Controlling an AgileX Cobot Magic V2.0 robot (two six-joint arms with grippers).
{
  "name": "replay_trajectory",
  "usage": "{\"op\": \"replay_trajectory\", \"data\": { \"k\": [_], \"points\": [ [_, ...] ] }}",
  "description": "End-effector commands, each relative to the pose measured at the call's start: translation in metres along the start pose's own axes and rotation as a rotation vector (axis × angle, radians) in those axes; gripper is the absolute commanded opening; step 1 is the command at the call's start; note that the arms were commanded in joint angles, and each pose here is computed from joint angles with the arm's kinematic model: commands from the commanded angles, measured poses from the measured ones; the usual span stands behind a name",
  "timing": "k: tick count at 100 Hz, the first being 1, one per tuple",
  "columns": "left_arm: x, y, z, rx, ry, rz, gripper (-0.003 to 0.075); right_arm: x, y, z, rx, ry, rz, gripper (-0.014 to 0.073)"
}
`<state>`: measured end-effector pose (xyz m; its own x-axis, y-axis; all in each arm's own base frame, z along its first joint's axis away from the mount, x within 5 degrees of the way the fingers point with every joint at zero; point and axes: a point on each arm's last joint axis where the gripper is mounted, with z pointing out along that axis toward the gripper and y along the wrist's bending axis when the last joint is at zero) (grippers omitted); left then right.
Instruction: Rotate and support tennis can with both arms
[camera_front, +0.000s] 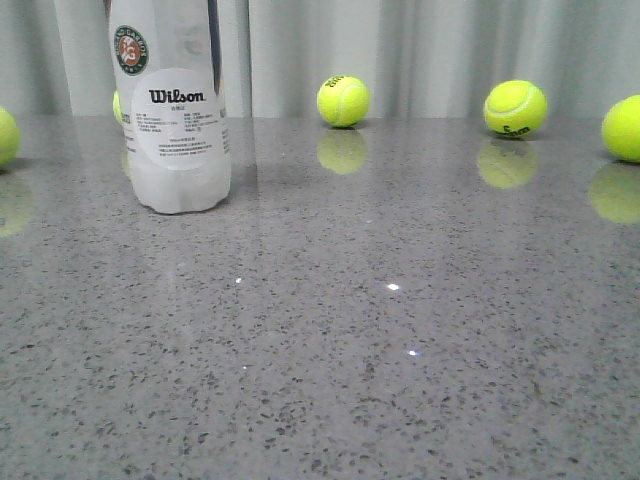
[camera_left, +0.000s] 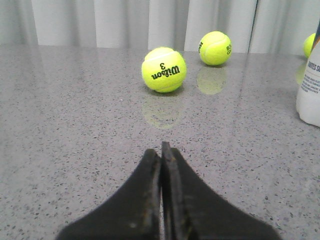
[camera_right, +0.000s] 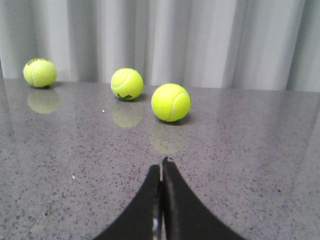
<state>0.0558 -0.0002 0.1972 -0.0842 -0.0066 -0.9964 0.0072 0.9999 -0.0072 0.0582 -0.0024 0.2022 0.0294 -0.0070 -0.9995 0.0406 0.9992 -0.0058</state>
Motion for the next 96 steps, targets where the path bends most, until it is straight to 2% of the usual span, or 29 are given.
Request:
{"op": "replay_trajectory", "data": {
  "k": [1,96],
  "points": [
    [0.0059,-0.0003,0.0004,0.005,-0.07,-0.008,-0.0018,-0.0004,-0.0006,-0.0029,0.01,-0.03,-0.019,-0.0061],
    [0.0059,-0.0003,0.0004,0.005,-0.07,-0.008,-0.0019,-0.0028,-0.0004,-0.003,0.009,-0.056,-0.022,-0.0061]
  ]
}}
